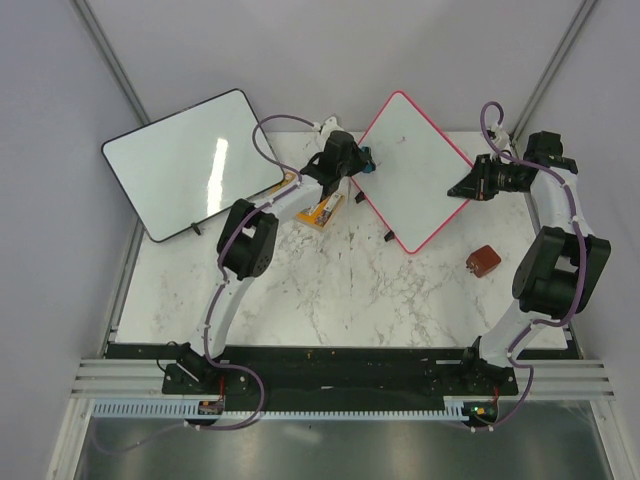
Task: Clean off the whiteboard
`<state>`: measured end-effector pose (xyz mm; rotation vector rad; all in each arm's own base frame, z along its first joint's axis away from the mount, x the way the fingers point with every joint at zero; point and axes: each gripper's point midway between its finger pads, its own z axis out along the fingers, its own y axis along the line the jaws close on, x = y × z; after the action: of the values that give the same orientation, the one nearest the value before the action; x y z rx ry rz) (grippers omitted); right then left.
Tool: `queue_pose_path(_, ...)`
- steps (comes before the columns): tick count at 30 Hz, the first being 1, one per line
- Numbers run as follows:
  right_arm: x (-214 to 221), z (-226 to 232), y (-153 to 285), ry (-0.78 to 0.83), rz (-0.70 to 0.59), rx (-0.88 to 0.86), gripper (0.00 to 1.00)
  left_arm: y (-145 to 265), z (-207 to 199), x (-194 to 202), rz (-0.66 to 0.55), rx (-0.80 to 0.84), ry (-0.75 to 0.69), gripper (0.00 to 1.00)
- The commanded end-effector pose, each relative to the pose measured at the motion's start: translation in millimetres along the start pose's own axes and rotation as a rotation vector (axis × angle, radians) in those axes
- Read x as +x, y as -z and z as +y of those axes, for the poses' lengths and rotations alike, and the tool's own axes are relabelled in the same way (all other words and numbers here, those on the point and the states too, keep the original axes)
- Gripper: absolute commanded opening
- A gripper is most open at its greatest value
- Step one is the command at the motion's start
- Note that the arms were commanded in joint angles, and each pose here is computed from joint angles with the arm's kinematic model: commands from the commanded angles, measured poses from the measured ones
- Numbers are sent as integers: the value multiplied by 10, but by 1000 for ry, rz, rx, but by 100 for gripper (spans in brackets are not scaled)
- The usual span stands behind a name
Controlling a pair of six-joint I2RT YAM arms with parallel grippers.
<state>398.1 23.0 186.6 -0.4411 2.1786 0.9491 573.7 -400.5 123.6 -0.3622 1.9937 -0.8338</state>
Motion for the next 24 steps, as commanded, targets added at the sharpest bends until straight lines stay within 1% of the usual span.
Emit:
queue_pose_path(1,398,82,-281,201,142,-66,0,-8,-3,510,112,-29,-74,2)
queue_pose_path(2,408,79,-276,196,145,-65,0,27,-206,621,123,19,-104,2)
queue_pose_path(3,408,75,-277,198,145,-63,0,52,-379,619,110,67,-147,2)
queue_pose_path(4,407,74,-277,199,145,-63,0,99,-607,569,91,114,-161,2)
queue_pose_path(5,405,77,-281,201,145,-64,0,186,-844,639,90,160,-179,2)
queue_pose_path(7,407,74,-277,199,145,-63,0,295,-1220,565,51,253,-203,2)
queue_pose_path(8,407,74,-277,199,145,-63,0,378,-1411,611,55,297,-211,2)
queue_pose_path(10,405,77,-281,201,145,-64,0,480,-1681,503,27,354,-211,2)
queue_pose_path(13,407,80,-280,201,145,-64,0,563,-1884,376,-7,395,-196,2)
queue_pose_path(15,406,80,-272,200,144,-63,0,508,-1834,293,-37,372,-193,2)
queue_pose_path(18,407,90,-275,201,144,-65,0,308,-1514,217,-15,304,-150,2)
queue_pose_path(19,408,81,-275,200,143,-64,0,218,-1276,178,9,251,-137,2)
queue_pose_path(20,410,81,-278,197,143,-66,0,166,-1148,197,25,227,-120,2)
queue_pose_path(21,413,87,-281,197,145,-67,0,103,-927,253,45,181,-120,2)
queue_pose_path(23,410,81,-278,197,143,-66,0,43,-620,154,26,106,-114,2)
queue_pose_path(24,409,85,-274,199,143,-66,0,13,-389,237,47,60,-111,2)
